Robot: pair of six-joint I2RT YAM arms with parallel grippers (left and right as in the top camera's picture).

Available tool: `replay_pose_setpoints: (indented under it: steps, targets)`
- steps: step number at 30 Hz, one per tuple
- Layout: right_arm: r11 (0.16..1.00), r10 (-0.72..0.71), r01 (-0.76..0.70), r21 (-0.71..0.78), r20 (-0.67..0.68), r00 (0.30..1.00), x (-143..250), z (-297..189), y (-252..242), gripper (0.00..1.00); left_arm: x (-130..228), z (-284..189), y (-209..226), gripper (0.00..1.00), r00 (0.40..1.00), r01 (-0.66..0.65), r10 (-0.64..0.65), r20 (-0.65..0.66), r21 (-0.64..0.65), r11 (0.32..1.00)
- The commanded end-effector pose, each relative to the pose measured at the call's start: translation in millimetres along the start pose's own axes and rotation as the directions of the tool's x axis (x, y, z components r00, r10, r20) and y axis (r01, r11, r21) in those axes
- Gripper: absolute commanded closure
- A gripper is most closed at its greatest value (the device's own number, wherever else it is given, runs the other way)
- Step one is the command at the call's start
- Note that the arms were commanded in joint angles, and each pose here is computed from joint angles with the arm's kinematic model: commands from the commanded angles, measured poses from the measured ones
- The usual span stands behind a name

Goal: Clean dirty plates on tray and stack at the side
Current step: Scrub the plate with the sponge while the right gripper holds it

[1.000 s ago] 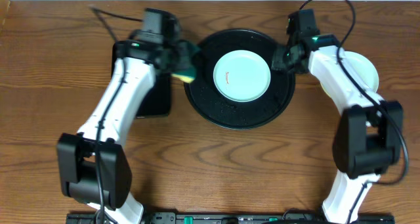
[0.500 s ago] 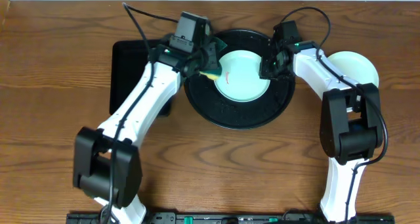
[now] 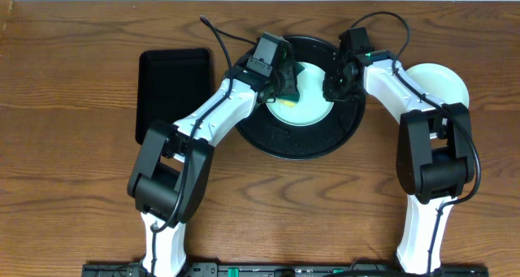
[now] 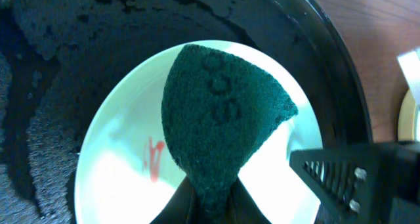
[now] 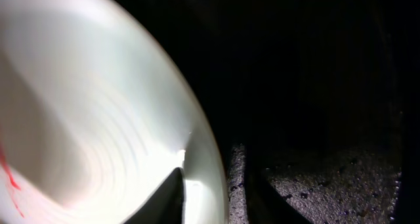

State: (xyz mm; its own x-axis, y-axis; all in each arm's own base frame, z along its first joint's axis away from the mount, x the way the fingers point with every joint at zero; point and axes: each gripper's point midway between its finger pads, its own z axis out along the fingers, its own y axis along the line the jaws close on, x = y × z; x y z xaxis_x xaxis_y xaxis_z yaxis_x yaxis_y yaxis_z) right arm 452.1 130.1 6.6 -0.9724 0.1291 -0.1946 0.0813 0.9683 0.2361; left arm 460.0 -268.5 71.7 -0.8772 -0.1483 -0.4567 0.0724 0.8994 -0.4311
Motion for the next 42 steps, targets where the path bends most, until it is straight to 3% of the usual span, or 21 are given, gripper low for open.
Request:
replay_pose_setpoints:
  steps: [1, 4, 15, 17, 18, 22, 24, 31, 42]
  targets:
    - [1.0, 0.019, -0.019, -0.004, -0.022, 1.0, 5, 6, 1, 0.79, 6, 12, 9, 0.91, 0.998, 0.062, -0.062, -0.015, -0.02, 0.998]
    - [1.0, 0.022, -0.022, -0.004, -0.023, 0.999, 5, 6, 0, 0.99, 12, 18, 10, 0.92, 0.998, 0.062, -0.063, -0.029, -0.026, 0.998]
    - [1.0, 0.018, -0.018, -0.007, -0.038, 0.999, 12, 8, 12, 0.99, 25, 39, 15, 0.87, 0.997, 0.056, -0.058, -0.051, -0.036, 0.998]
    - [1.0, 0.017, -0.017, -0.006, -0.044, 0.999, 15, 8, 14, 0.99, 28, 43, 18, 0.83, 0.996, 0.057, -0.059, -0.06, -0.042, 0.997]
    - [1.0, 0.014, -0.014, -0.005, -0.047, 0.999, 16, 8, 15, 0.99, 29, 43, 18, 0.72, 0.996, 0.057, -0.06, -0.062, -0.043, 0.997]
    - [1.0, 0.004, -0.005, -0.005, -0.052, 0.999, 19, 9, 19, 0.99, 26, 43, 17, 0.49, 0.998, 0.032, -0.034, -0.056, -0.036, 0.999]
    - [1.0, 0.002, -0.002, -0.006, -0.053, 0.999, 19, 9, 19, 0.99, 27, 43, 17, 0.44, 0.998, 0.001, -0.003, -0.059, -0.036, 0.999]
    - [1.0, 0.001, -0.001, -0.005, -0.054, 0.999, 20, 9, 19, 0.99, 18, 29, 9, 0.44, 0.994, -0.106, 0.106, -0.037, -0.017, 0.994]
    - [1.0, 0.0, 0.0, 0.004, -0.047, 0.999, 18, 9, 18, 0.99, 23, 23, -3, 0.61, 0.987, -0.155, 0.155, -0.048, -0.005, 0.988]
